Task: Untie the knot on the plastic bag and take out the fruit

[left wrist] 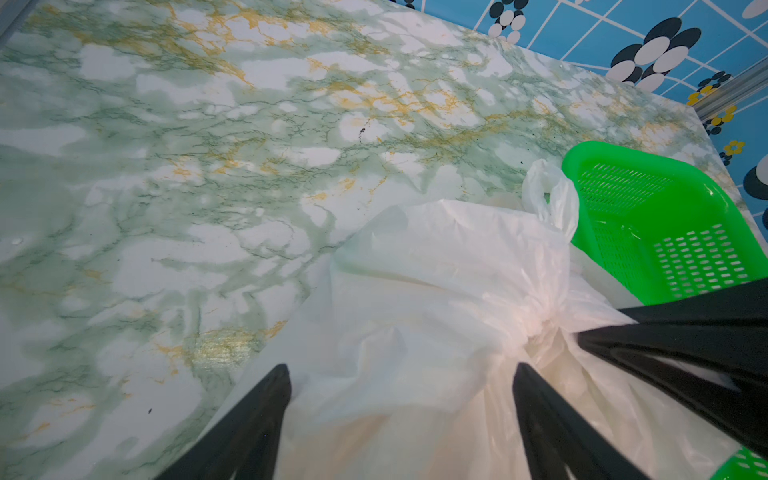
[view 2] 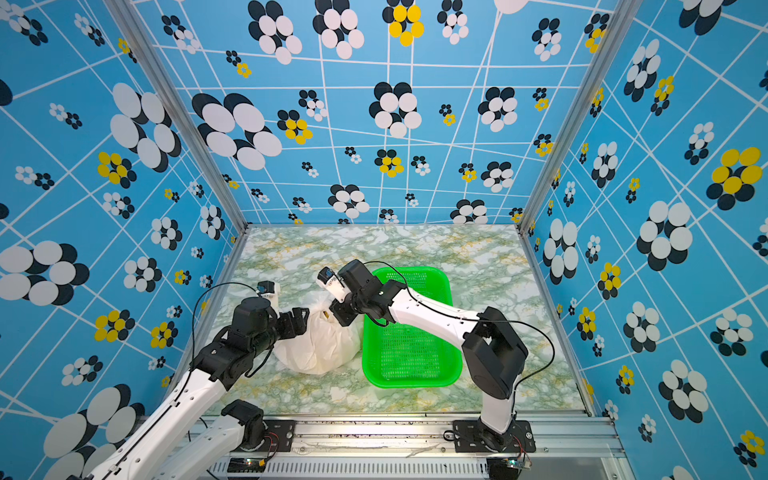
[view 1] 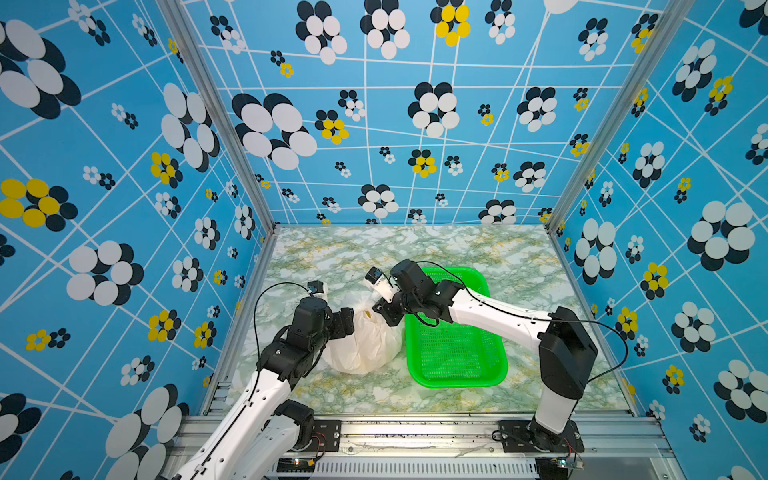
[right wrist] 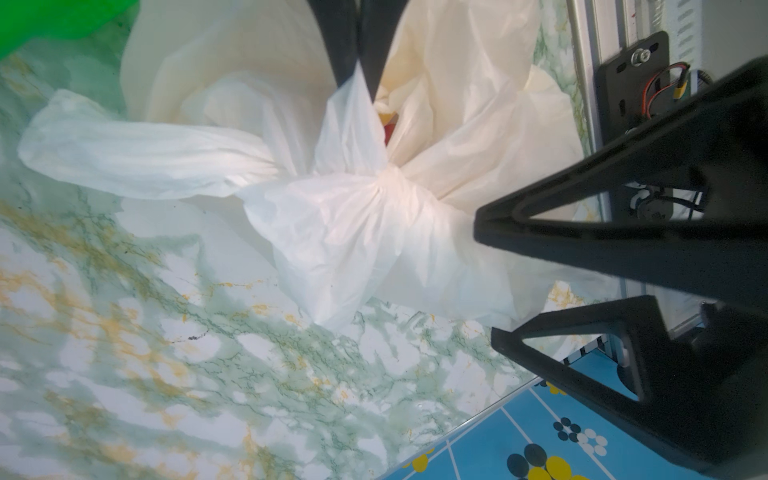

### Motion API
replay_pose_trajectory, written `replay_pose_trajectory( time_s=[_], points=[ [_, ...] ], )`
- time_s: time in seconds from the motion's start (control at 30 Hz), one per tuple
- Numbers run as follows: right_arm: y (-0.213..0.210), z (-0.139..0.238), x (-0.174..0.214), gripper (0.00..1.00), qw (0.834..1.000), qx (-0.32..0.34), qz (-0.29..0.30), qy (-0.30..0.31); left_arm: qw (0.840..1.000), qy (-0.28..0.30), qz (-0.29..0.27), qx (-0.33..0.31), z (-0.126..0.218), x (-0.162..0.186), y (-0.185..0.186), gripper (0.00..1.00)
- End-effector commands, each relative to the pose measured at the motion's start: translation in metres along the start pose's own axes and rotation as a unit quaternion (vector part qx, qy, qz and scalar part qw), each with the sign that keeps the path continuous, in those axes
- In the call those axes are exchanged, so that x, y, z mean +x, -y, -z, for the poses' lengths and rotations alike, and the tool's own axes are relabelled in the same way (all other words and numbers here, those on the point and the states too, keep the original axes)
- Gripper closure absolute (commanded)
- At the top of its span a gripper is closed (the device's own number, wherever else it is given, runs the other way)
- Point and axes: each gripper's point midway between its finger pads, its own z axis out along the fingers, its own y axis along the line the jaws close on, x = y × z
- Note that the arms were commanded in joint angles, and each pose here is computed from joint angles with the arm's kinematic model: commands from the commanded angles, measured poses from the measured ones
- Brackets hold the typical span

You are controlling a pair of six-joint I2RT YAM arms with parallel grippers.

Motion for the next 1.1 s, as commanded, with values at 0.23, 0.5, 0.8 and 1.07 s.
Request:
replay_pose_trajectory(
  time_s=[0.23,0.5,0.8,1.07],
  points=[
    [-0.036,0.010,-0.013,1.00,0.998,-0.047,0.024,0.020,1.000,-0.003,-0.009,0.004,-0.010,-0.009,0.008,0.19],
    [-0.042,0.000,-0.006,1.00,0.998,-0.047,0.028,0.007,1.000,0.017,0.002,0.012,-0.005,-0.021,0.013,0.42],
    [-0.048,-0.001,-0.007,1.00,0.998,-0.057,0.023,0.013,0.999,0.030,0.019,0.028,-0.003,-0.027,0.018,0.27],
    [-0.062,0.001,-0.004,1.00,0.997,-0.073,0.031,0.017,0.999,0.021,0.021,0.024,-0.013,-0.027,0.019,0.55]
  ],
)
